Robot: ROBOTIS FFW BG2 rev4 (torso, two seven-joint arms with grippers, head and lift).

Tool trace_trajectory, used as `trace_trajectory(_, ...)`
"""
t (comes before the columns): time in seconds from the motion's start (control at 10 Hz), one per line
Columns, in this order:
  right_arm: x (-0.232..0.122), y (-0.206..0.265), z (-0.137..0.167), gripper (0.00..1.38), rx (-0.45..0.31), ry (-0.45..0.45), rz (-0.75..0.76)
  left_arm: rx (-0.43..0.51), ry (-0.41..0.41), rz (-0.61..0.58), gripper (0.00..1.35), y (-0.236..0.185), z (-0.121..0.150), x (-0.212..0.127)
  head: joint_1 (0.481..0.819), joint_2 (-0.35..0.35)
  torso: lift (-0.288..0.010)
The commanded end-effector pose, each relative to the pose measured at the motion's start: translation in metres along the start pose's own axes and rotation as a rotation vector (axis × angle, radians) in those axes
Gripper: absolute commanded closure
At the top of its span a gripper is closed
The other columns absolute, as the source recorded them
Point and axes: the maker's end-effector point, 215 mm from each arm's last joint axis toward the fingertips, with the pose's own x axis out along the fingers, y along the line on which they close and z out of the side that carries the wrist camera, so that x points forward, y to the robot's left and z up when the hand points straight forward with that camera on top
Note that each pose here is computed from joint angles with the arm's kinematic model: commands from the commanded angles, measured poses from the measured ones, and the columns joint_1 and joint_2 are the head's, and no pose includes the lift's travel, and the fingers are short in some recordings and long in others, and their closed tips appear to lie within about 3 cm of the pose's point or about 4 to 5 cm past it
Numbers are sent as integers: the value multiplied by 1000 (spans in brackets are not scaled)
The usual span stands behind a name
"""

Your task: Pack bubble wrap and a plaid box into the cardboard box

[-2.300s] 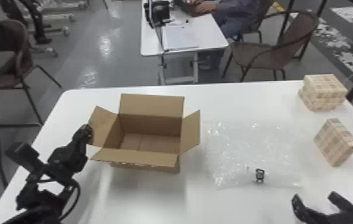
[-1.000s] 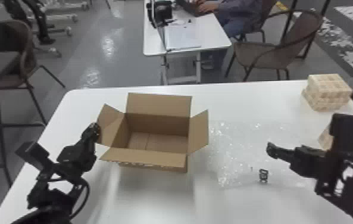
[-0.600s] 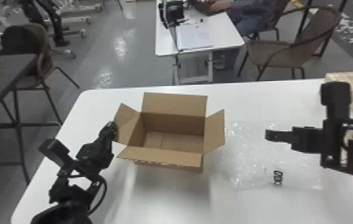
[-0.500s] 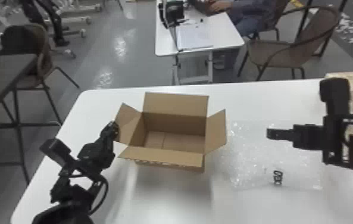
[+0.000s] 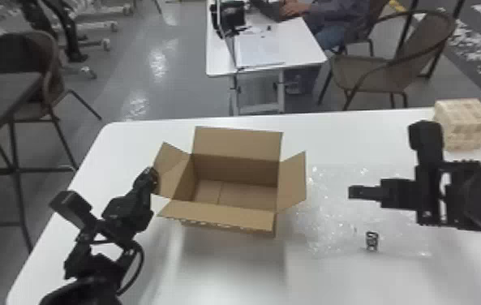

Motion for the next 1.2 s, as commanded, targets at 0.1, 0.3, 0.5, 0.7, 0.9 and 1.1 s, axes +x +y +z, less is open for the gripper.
trace_trajectory(0.1, 9, -1, 4, 104, -16, 19, -6, -7, 0, -10, 1208, -6, -1, 4, 695, 132, -110)
trace_trajectory(0.3, 16, -3, -4, 104, -18, 50, -12, -15, 3, -11, 1208, -7, -5, 3, 695, 128, -110)
trace_trajectory(0.5, 25, -2, -16, 107, -37, 97, -18, -22, -2, -16, 1208, -10, -4, 5, 695, 128, -110)
trace_trajectory(0.7, 27, -6, -18, 225, -37, 102, -26, -31, -2, -20, 1208, -12, -5, 6, 695, 130, -110)
trace_trajectory(0.9, 28, -6, -22, 619, -33, 110, -12, -34, -3, -20, 1208, -13, -5, 6, 695, 125, -110)
trace_trajectory(1.1, 28, -1, -22, 1004, -36, 100, 33, -38, -3, -24, 1208, -15, -6, 7, 695, 127, -110)
